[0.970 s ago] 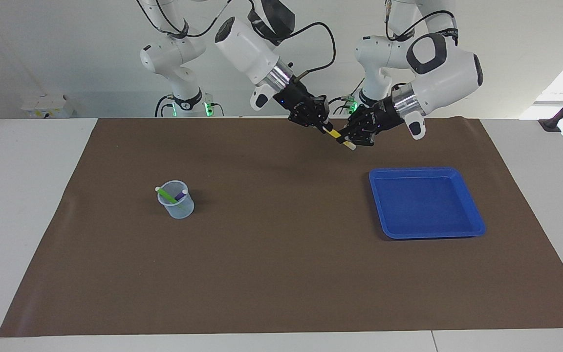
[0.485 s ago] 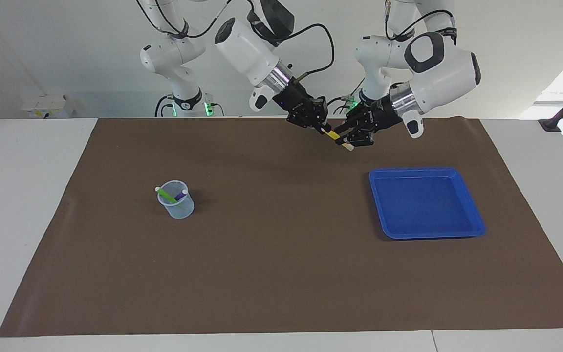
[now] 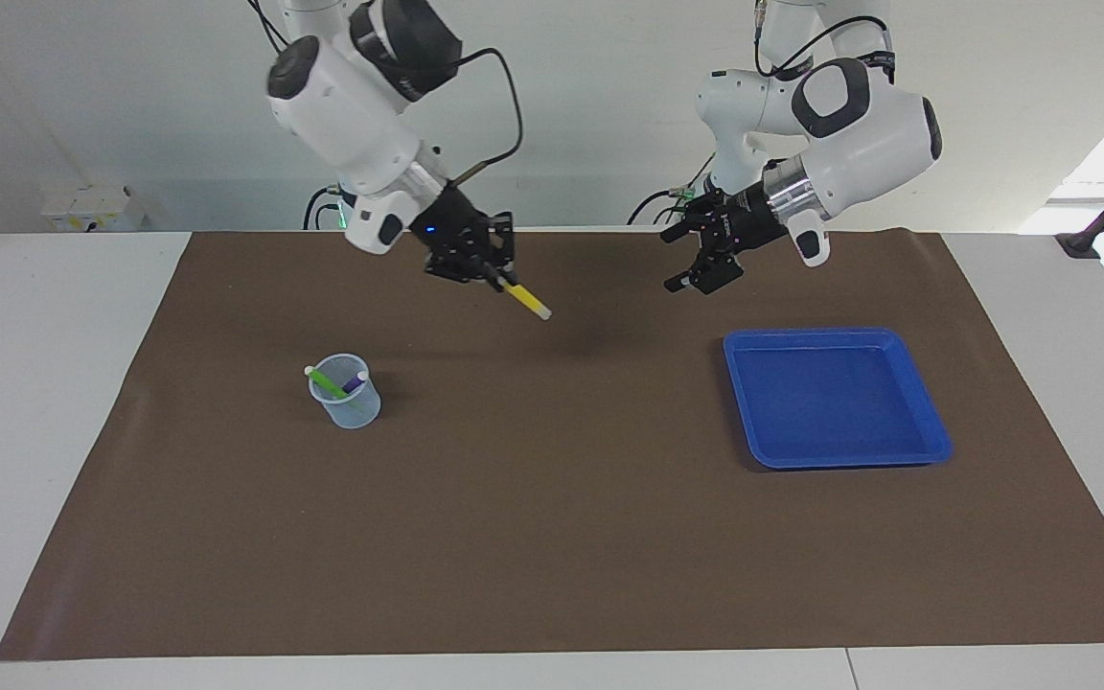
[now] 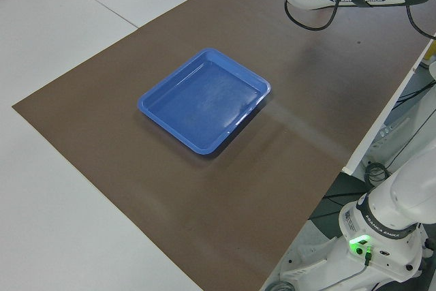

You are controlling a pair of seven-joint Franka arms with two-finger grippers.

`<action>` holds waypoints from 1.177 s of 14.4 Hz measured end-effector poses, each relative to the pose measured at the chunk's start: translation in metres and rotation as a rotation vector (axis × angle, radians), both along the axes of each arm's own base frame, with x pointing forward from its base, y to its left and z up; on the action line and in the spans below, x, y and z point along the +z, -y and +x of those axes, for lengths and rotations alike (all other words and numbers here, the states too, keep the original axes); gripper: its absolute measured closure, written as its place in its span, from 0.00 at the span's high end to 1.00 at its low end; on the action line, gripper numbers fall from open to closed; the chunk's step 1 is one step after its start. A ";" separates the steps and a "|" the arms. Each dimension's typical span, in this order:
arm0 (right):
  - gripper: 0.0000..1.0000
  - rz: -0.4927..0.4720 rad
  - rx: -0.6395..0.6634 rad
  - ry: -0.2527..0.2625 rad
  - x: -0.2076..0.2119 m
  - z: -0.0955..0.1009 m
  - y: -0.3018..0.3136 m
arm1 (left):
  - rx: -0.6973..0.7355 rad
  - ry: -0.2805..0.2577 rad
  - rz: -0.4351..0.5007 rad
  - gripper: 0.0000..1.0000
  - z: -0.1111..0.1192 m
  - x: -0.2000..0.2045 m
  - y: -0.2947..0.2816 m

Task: Transfer and insert pens with both arms
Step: 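Insert the yellow pen into the cup while the left gripper withdraws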

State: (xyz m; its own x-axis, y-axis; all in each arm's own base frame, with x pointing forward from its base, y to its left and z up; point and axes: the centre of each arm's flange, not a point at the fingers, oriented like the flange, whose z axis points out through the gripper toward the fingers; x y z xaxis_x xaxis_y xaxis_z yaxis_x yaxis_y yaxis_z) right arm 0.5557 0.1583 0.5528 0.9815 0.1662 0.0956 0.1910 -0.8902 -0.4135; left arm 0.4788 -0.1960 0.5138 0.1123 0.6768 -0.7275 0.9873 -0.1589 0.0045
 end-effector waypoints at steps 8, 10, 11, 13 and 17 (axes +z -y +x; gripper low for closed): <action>0.17 -0.251 0.329 0.094 -0.026 0.024 0.093 | 0.026 0.036 0.002 1.00 0.007 0.006 -0.006; 0.17 -0.281 0.390 0.109 -0.035 0.030 0.101 | 0.038 0.052 0.010 1.00 0.009 0.006 -0.008; 0.17 -0.284 0.416 0.119 -0.038 0.032 0.109 | 0.040 0.056 0.013 1.00 0.010 0.006 -0.008; 0.17 -0.284 0.439 0.123 -0.043 0.035 0.126 | 0.027 0.075 0.037 1.00 0.010 0.006 -0.010; 0.17 -0.282 0.445 0.107 -0.064 0.030 0.130 | -0.083 0.177 0.145 1.00 0.013 0.004 -0.016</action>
State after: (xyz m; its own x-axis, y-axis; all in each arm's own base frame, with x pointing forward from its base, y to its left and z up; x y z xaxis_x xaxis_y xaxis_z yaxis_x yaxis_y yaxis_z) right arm 0.5854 0.0288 0.4885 0.7977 0.5973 0.0826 0.6029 -0.7875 -0.1276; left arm 0.4919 -0.1803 0.5178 0.2896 0.7560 -0.5870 0.9565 -0.2516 0.1479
